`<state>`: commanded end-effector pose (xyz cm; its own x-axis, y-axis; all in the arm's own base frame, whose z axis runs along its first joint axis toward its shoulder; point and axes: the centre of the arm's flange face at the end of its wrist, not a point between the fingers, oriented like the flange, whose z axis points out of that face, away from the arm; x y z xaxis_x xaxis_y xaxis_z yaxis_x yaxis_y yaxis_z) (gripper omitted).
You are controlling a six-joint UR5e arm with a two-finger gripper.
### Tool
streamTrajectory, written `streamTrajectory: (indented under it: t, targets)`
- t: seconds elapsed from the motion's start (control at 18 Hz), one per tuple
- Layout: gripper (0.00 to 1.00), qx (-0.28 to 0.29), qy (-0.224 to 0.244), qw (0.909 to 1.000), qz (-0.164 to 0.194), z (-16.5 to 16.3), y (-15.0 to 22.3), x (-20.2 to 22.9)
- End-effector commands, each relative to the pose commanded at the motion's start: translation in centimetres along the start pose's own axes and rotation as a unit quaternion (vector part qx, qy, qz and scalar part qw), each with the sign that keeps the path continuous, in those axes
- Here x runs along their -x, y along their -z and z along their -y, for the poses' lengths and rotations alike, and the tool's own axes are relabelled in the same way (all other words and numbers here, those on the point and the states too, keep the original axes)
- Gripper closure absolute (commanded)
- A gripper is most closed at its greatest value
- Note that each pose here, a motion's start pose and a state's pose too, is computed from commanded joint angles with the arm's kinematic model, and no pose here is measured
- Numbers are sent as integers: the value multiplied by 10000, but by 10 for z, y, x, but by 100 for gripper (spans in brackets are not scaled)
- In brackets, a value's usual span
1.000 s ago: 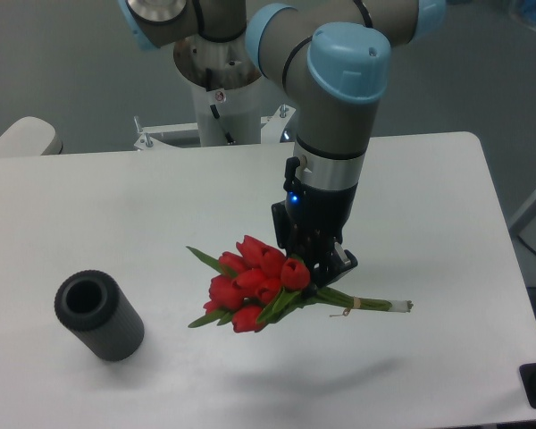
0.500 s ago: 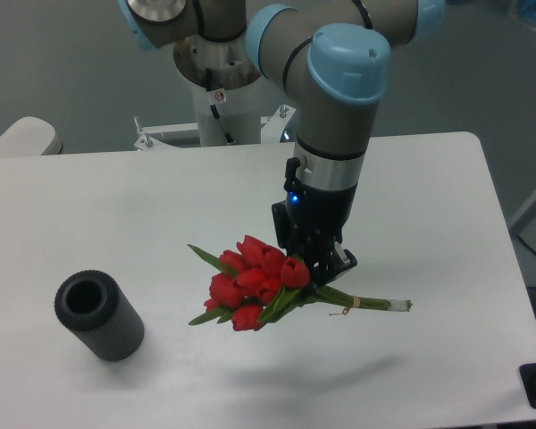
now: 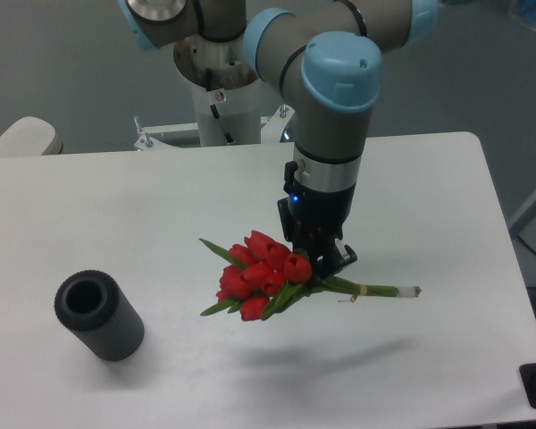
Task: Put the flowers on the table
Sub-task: 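Lower the held tulip bouquet toward the table surface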
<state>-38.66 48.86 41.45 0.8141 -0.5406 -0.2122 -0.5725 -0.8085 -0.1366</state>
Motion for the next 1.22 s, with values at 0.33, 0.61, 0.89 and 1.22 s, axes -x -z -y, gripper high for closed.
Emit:
streamTrajectory:
  t: [0.33,0.61,0.89,1.22]
  targets:
    - [66,674,-12,9977,-10,-20,-39,-37]
    - [66,1076,40,9942,-49,-29,-51,-46]
    - [66,1431,8,9896,154,-38,-63,-52]
    - [66,1782,42,9837,222,-46,-73,-58]
